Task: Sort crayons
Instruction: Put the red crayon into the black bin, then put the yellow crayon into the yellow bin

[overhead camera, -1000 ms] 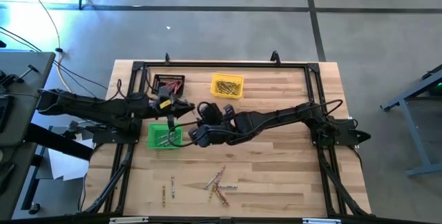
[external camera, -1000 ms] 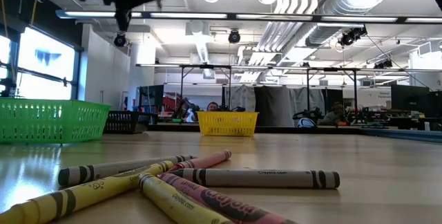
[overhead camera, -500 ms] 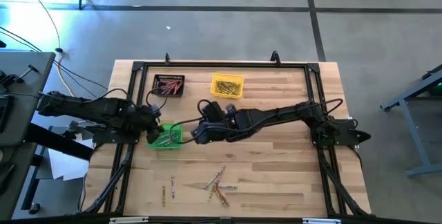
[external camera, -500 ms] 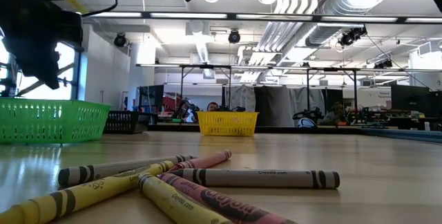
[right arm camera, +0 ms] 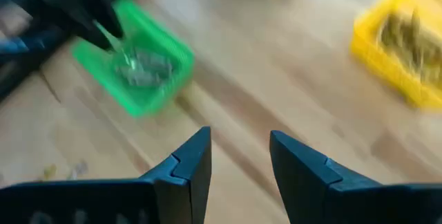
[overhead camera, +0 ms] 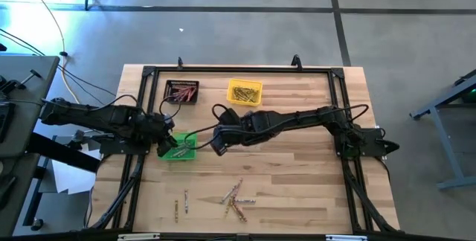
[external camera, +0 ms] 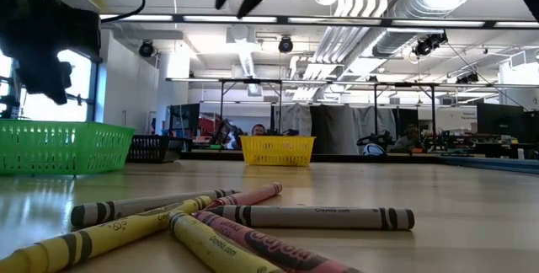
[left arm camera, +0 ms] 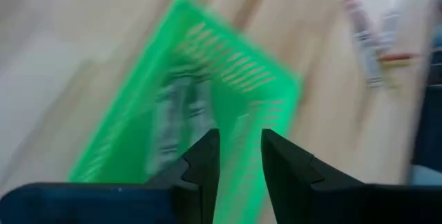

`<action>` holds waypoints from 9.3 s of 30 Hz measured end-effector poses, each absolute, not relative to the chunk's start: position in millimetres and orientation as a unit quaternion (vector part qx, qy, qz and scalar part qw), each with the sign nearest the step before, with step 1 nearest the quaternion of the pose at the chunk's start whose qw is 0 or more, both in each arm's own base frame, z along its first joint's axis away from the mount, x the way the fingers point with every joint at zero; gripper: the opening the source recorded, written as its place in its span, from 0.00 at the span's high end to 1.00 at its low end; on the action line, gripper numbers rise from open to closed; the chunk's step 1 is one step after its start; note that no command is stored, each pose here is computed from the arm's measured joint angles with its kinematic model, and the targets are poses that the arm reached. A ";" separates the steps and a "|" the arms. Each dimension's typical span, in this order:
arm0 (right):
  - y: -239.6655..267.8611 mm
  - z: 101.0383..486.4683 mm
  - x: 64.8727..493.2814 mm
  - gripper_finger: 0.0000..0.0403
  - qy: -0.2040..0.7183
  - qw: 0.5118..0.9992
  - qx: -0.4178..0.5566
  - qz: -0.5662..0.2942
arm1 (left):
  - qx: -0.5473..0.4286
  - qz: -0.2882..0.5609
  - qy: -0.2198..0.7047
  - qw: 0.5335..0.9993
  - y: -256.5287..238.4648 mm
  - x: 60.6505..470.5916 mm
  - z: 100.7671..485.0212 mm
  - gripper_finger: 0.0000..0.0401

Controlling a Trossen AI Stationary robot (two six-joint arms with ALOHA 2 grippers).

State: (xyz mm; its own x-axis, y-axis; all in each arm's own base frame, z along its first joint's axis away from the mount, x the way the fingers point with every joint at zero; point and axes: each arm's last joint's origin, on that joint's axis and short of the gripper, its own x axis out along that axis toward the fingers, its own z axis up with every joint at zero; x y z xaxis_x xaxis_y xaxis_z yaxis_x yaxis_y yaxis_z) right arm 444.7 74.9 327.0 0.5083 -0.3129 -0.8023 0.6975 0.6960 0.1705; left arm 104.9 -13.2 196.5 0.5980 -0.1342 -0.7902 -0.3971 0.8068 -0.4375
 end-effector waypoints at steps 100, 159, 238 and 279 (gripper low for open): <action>177.1 141.8 409.1 0.98 0.538 0.503 0.551 -0.393 | -0.233 -0.041 0.219 0.947 -9.1 135.2 234.7 0.84; 25.2 331.3 420.7 0.98 0.205 0.901 0.279 -0.259 | -0.225 0.074 -0.062 0.970 9.9 211.4 255.1 0.54; 29.1 364.2 372.4 0.68 0.274 0.898 0.244 -0.242 | -0.206 0.516 0.243 0.795 143.3 159.1 175.8 0.95; 27.1 342.6 346.3 0.68 0.416 0.827 0.232 -0.299 | -0.477 -0.260 0.409 0.733 -75.1 186.8 213.7 0.82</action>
State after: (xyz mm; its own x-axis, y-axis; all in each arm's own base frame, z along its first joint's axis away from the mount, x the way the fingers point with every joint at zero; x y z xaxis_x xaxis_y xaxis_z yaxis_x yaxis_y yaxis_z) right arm 346.3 27.1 342.6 0.4762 -0.3015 -0.8260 0.6869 0.7140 0.1354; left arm 186.8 -75.1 213.7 0.5293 -0.7718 -0.3523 -0.0086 0.4103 -0.9119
